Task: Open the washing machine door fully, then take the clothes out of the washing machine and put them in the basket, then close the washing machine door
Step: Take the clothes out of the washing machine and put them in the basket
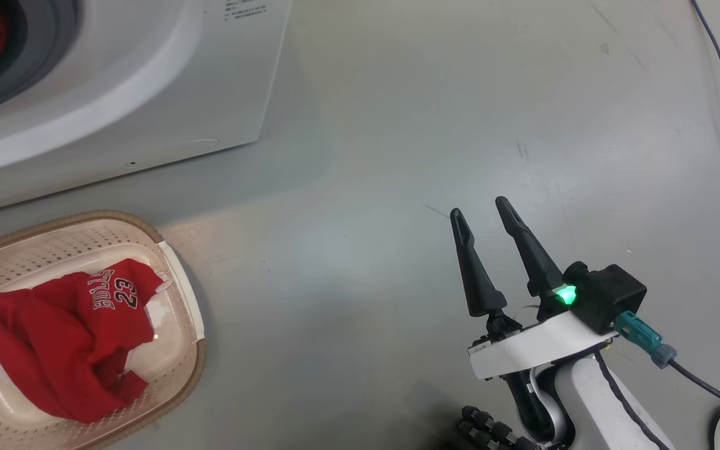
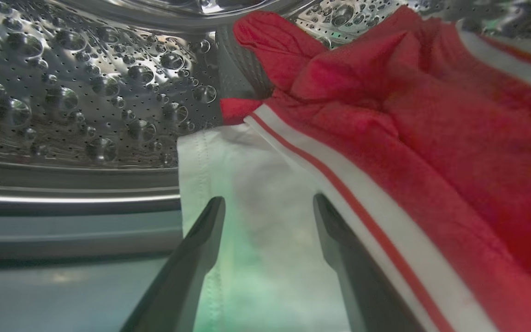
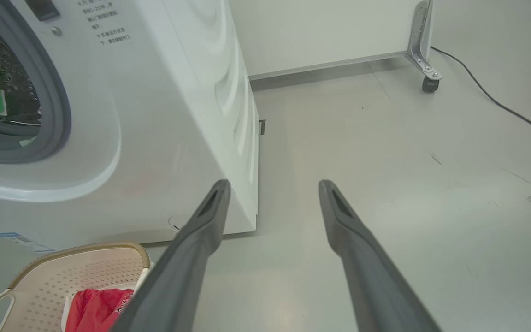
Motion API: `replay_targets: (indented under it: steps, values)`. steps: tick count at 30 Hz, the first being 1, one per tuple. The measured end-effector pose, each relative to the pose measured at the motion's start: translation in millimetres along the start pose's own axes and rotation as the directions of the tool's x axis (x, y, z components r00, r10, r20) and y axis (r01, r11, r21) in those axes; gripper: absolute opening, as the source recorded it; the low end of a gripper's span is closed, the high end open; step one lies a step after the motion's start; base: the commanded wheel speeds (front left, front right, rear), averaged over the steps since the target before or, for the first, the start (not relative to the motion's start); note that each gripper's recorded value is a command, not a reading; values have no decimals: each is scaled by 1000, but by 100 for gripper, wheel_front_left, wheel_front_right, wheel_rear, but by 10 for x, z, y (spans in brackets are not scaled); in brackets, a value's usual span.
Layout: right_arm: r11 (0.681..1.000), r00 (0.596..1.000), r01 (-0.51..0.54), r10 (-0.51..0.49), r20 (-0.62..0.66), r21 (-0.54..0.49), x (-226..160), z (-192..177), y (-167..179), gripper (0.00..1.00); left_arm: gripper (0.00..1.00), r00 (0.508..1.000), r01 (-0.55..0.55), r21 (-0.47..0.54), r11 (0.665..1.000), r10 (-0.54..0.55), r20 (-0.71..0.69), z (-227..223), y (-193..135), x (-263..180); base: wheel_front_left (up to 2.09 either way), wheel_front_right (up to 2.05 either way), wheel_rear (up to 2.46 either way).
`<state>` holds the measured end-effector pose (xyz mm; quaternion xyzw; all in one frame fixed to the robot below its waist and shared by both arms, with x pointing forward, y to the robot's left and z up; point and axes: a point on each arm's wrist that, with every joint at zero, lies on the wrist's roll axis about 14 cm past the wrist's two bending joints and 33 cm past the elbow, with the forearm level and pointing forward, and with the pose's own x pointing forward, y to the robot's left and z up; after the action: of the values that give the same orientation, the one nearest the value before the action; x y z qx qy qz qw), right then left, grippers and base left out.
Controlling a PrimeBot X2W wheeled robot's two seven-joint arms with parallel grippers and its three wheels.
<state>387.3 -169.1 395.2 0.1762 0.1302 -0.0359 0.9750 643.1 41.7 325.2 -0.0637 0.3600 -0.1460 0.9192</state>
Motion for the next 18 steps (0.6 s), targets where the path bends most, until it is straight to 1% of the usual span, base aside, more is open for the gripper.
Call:
replay_targets:
  steps: [4,10,13,18]
  values:
    - [1000,1000,4,-4,0,9,30,2,-9,100,100,1000,-18,-52,999,17,-21,-6,36,93,0,0,0]
    - [1000,1000,26,-26,-8,5,32,-17,-64,100,100,998,-28,-102,994,21,-66,-64,46,205,0,0,0]
    - [999,999,31,-31,-9,4,31,-21,-79,100,100,996,-42,-111,993,32,-85,-93,106,224,0,0,0]
    - [999,999,37,-37,-7,-1,46,-13,-89,100,100,995,-41,-141,989,27,-101,-63,83,252,0,0,0]
